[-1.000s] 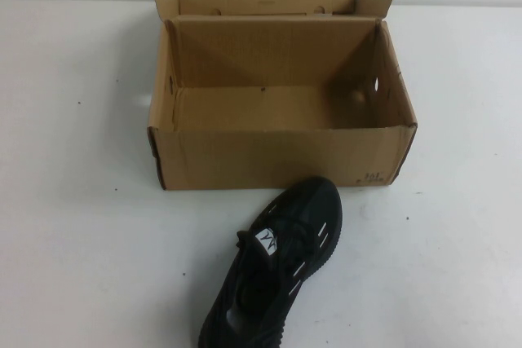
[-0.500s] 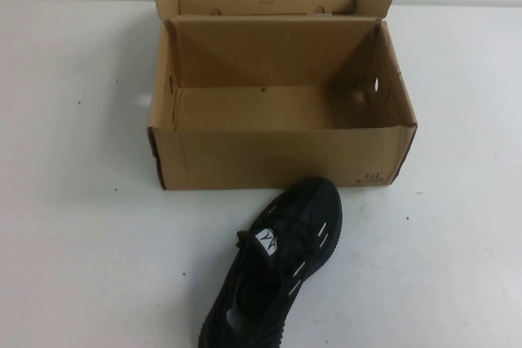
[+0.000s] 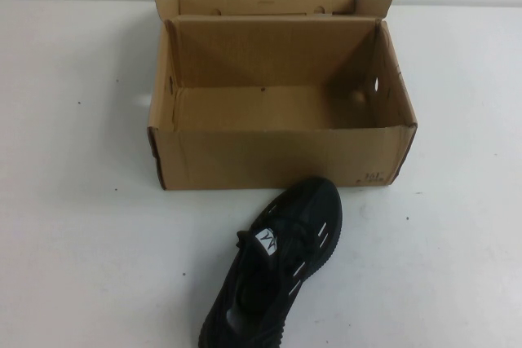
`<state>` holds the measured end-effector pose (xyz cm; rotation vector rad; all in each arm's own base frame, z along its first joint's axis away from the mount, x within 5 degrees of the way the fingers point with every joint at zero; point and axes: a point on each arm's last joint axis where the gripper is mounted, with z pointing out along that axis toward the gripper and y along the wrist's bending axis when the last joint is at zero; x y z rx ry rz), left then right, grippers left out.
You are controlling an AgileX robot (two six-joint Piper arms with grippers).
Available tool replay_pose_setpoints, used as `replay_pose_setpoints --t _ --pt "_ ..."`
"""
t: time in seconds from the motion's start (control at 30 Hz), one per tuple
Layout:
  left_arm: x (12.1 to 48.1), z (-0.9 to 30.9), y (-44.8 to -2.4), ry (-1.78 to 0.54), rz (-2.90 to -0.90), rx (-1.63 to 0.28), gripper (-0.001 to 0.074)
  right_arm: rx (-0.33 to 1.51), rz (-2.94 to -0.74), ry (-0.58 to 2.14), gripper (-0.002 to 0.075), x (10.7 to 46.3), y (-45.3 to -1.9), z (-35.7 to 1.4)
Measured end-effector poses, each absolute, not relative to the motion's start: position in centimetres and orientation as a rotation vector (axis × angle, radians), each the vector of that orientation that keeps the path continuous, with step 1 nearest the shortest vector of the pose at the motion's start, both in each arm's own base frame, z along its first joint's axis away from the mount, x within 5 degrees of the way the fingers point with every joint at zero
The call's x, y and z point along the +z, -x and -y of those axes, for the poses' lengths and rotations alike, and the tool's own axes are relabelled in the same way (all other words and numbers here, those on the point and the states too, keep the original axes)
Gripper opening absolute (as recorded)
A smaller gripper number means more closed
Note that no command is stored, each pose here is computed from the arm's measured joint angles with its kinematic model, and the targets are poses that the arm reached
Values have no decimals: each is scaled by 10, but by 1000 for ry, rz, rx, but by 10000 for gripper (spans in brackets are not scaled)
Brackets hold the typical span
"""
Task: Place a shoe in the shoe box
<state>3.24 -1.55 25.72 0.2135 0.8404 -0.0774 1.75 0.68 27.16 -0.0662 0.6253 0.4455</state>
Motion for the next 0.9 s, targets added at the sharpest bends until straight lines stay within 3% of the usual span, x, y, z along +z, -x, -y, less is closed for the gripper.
replay_pose_setpoints --t 0.23,0.37,0.53,0.73,0.9 --pt "276 10 -15 -110 -601 -208 -4 474 -522 27 -17 288 -8 -2" --pt "313 5 0 -58 -504 -239 -4 591 -500 -35 -17 336 7 6" --pt "373 0 28 -45 -475 -231 -4 670 -674 -46 -17 390 25 11" --pt "414 -1 22 -32 -687 -215 -4 656 -1018 -42 -17 428 -7 -2" --pt "407 3 -15 -26 -975 -200 -4 664 -1442 -72 -17 418 -66 -25"
